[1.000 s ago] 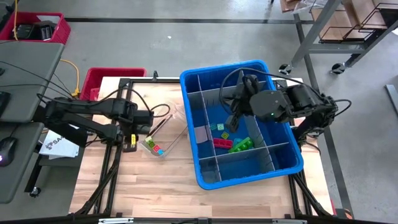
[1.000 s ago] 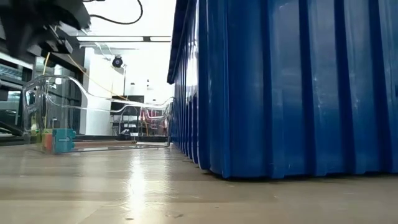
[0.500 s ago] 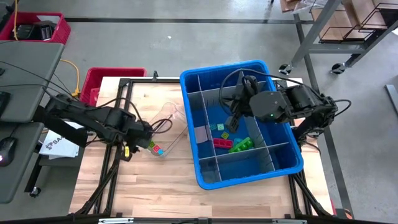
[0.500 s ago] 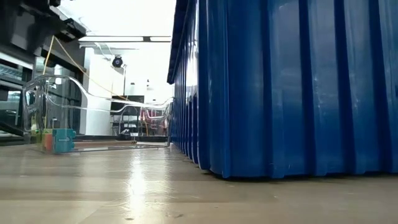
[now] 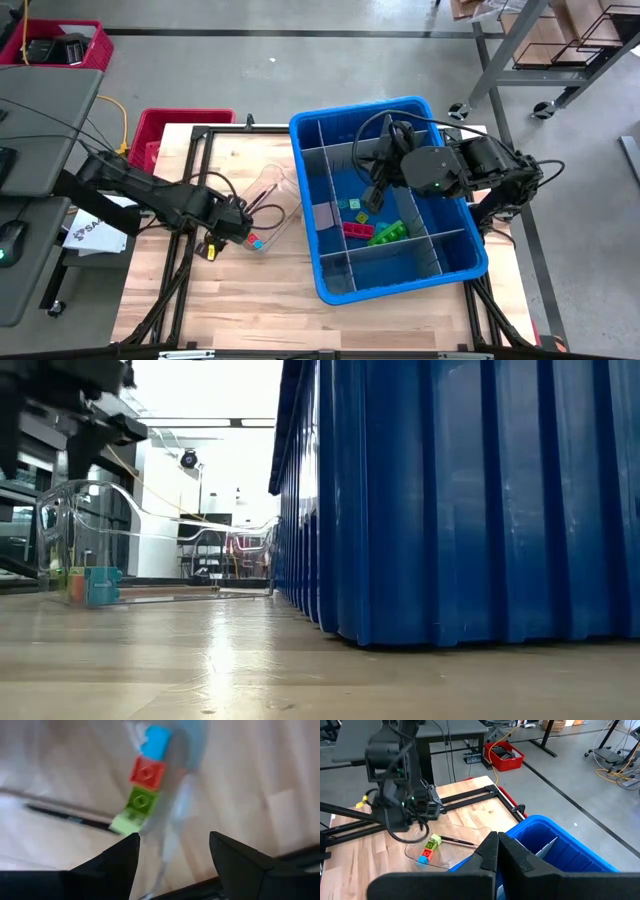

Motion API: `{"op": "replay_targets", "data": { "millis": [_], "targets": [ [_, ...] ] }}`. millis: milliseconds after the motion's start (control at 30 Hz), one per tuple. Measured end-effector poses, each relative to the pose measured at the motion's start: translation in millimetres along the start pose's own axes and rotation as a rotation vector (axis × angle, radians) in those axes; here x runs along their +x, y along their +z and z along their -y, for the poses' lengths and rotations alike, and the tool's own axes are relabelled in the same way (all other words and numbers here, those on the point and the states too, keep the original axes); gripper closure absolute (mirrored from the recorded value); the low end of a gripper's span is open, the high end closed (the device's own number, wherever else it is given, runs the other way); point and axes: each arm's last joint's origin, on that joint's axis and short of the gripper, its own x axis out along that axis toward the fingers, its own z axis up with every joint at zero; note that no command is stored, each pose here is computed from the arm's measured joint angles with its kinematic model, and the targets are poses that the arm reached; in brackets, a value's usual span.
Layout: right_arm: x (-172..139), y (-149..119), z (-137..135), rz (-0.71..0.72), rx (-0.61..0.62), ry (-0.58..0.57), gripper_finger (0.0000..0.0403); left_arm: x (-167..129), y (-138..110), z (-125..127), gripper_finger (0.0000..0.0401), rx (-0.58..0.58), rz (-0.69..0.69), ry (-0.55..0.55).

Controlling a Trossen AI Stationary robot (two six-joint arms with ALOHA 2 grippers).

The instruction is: Sort blocks

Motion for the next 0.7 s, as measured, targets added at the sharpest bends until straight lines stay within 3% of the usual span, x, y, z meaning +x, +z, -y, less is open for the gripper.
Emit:
{"op": "replay_targets", "data": {
  "millis": [200, 433, 567, 700],
  "targets": [
    [0.1, 0.0, 0.1, 0.000, 0.000, -0.001, 0.0403, 9.9, 11.4, -2.4, 0.0172, 0.011, -0.013, 0.030],
    [0.0, 0.0, 0.0, 0.000, 0.002, 0.000, 0.0403, 23.8, 19.8, -1.5, 0.0220, 0.047, -0.086, -0.014],
    [0.0, 0.1, -0.2, 0.000, 0.014, 0.005, 0.0403, 29.9, 23.0, -1.7, 0.0279, 0.069, -0.119, -0.019],
    [0.0, 0.0, -0.2, -0.002, 0.026, 0.008, 0.0403, 31.0, 23.1, -1.3, 0.0379, 0.066, -0.131, -0.032]
  ]
}}
